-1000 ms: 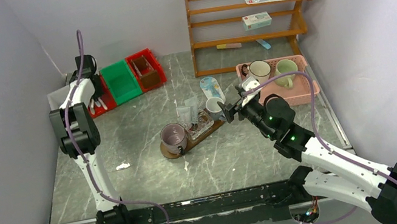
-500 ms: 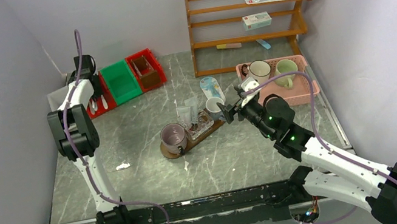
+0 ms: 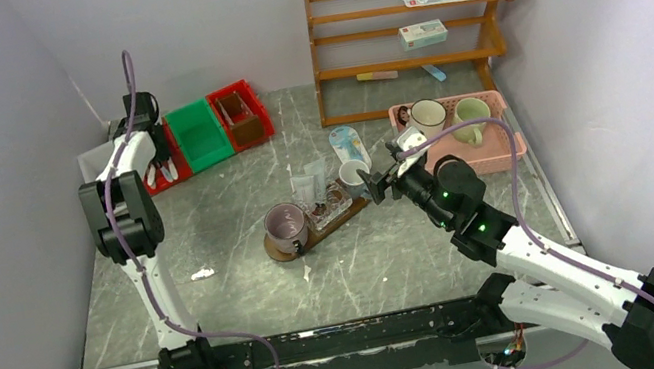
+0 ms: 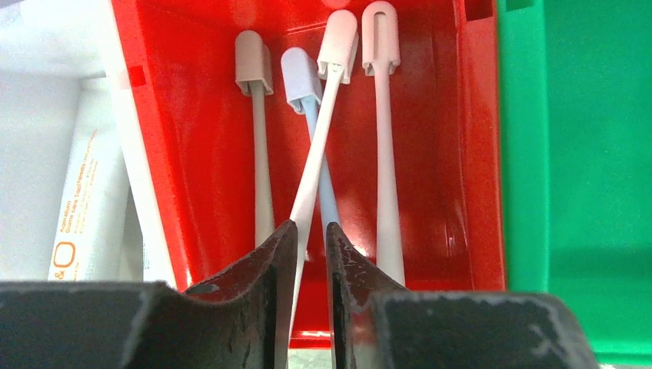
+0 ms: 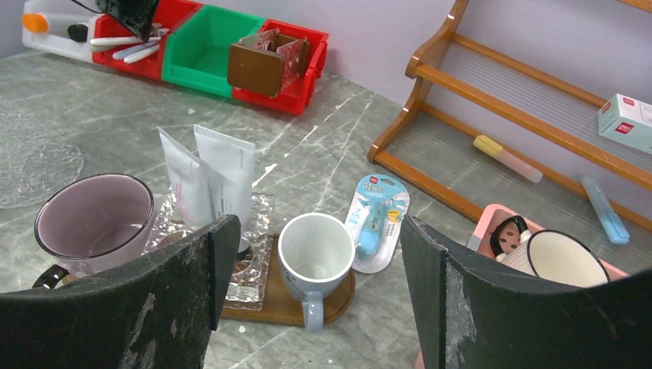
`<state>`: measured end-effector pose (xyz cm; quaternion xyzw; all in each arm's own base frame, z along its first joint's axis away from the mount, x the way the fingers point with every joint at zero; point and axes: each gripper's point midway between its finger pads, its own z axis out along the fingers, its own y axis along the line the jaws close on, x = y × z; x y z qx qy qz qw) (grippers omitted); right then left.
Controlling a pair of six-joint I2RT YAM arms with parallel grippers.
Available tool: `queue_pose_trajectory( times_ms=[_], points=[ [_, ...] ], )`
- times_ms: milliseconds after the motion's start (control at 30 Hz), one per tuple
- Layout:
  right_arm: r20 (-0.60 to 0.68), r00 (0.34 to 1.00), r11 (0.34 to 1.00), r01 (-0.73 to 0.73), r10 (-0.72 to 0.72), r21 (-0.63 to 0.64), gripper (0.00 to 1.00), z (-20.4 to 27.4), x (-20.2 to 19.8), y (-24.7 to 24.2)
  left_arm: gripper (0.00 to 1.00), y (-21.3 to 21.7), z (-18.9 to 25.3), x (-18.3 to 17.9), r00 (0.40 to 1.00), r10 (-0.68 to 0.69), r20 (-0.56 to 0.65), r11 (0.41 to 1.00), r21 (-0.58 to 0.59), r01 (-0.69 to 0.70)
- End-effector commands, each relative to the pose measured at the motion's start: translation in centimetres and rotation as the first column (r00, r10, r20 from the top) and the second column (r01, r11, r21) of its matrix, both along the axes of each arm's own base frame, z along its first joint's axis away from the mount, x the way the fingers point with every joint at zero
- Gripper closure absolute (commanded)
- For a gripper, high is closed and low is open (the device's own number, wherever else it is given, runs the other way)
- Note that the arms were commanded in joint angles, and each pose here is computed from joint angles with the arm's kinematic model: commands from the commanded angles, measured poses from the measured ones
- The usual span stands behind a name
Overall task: Prepare toiletry sets of a toothbrush and toothpaste on the tray
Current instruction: Pick up the toothbrush from the storage box.
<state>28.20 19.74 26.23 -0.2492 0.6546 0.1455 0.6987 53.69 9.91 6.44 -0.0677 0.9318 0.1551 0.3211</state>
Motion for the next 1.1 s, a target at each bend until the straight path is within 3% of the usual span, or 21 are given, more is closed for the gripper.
queue_pose_trajectory(
  times_ms=[0, 667, 1067],
  points=[
    [0.003, 1.000, 1.000, 0.003, -0.003, 0.005, 0.20, 0.3, -0.1, -0.1, 0.74, 0.4, -1.1, 0.2, 1.000, 0.014, -0.011, 1.000, -0.004, -0.014],
    [0.006, 1.000, 1.000, -0.006, 0.006, 0.010, 0.19, 0.4, -0.2, 0.0, 0.74, 1.6, -3.2, -0.3, 0.997, 0.029, -0.076, 0.997, 0.067, -0.024],
    [0.009, 1.000, 1.000, -0.004, 0.004, 0.014, 0.19, 0.8, -0.2, -0.1, 0.92, 1.6, 4.2, 0.2, 0.998, 0.023, 0.057, 0.996, 0.080, -0.027]
  ],
)
